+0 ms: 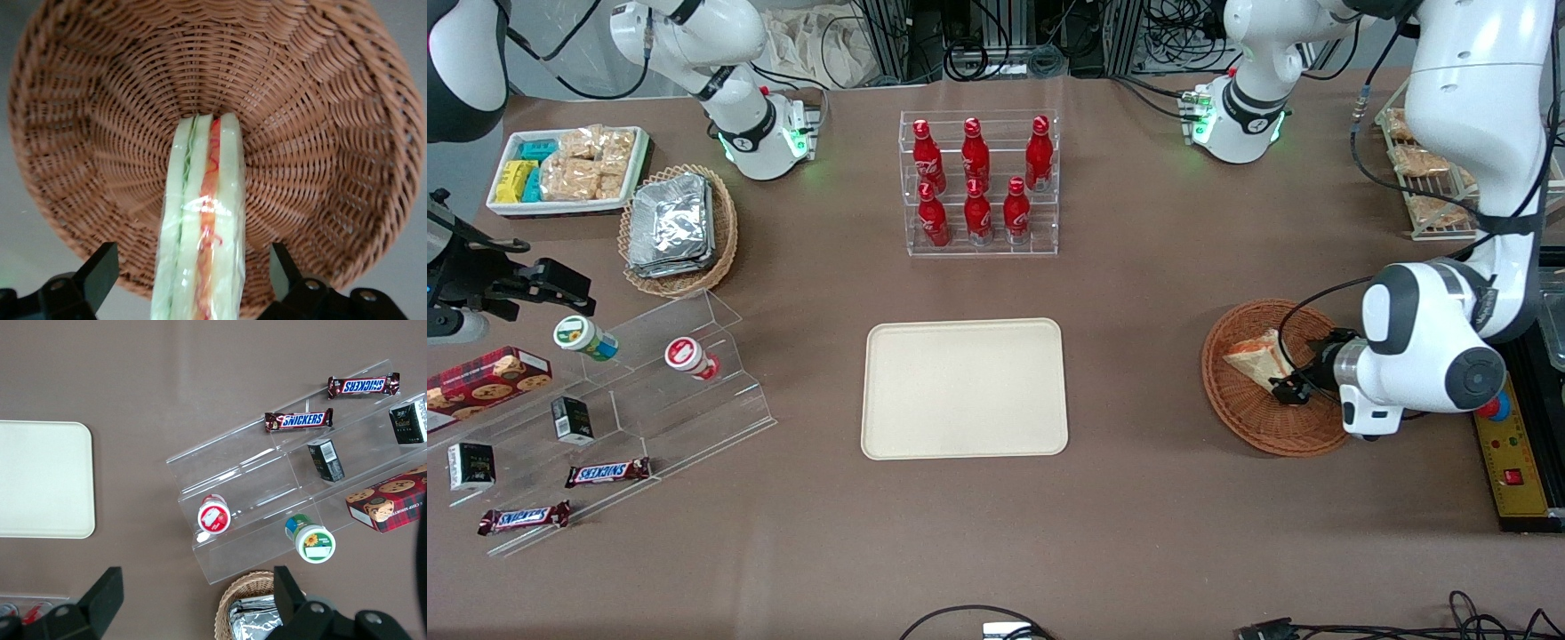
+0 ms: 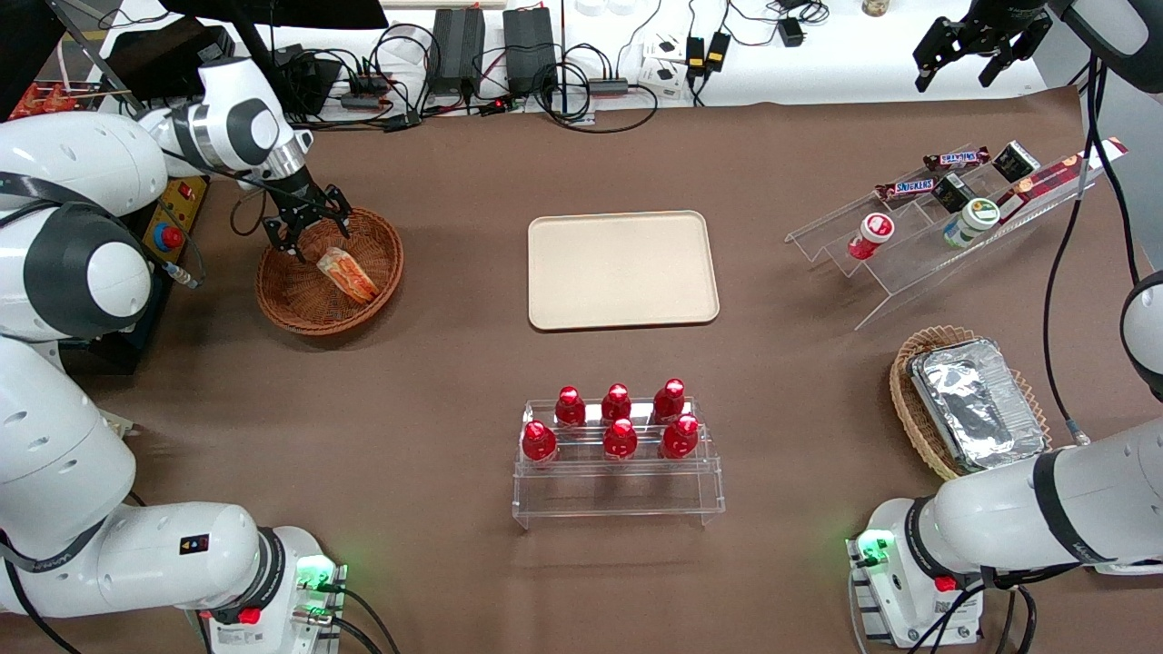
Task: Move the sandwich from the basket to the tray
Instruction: 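Lower the open left gripper over the wrapped sandwich in the basket, then close the left gripper on the sandwich and lift it from the basket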
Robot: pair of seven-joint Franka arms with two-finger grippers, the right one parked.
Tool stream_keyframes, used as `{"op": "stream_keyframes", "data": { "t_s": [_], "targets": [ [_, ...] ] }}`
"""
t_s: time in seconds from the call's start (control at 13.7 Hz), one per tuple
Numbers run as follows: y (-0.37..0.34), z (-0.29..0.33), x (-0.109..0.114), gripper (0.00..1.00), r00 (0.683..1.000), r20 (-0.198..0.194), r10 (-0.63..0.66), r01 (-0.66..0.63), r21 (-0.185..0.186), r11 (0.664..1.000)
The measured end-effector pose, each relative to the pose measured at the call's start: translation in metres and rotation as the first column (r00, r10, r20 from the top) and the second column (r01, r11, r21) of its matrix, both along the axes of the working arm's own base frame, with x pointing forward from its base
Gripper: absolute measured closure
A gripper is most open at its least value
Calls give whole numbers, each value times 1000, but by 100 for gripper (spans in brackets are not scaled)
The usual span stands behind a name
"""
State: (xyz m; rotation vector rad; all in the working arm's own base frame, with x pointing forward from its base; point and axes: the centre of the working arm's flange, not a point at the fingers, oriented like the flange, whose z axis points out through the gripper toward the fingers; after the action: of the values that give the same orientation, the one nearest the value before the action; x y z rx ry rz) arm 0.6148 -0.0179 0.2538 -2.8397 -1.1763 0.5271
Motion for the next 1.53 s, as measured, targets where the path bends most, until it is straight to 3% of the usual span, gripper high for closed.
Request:
{"op": "stream_keyframes", "data": {
  "t_s": [0.66, 0.73, 1.09, 1.24, 1.53],
  "targets": [
    [-4, -41, -18, 2, 999, 22, 40, -41, 11, 999],
    [-4, -42, -18, 7, 999, 24, 41, -41, 11, 999],
    [-15, -26, -15, 59, 998, 51, 24, -24, 2, 1000],
    [-35, 8, -13, 66, 997, 71, -12, 13, -10, 1000],
    [-100, 111, -13, 67, 971, 129, -200, 208, -50, 977]
  ]
}}
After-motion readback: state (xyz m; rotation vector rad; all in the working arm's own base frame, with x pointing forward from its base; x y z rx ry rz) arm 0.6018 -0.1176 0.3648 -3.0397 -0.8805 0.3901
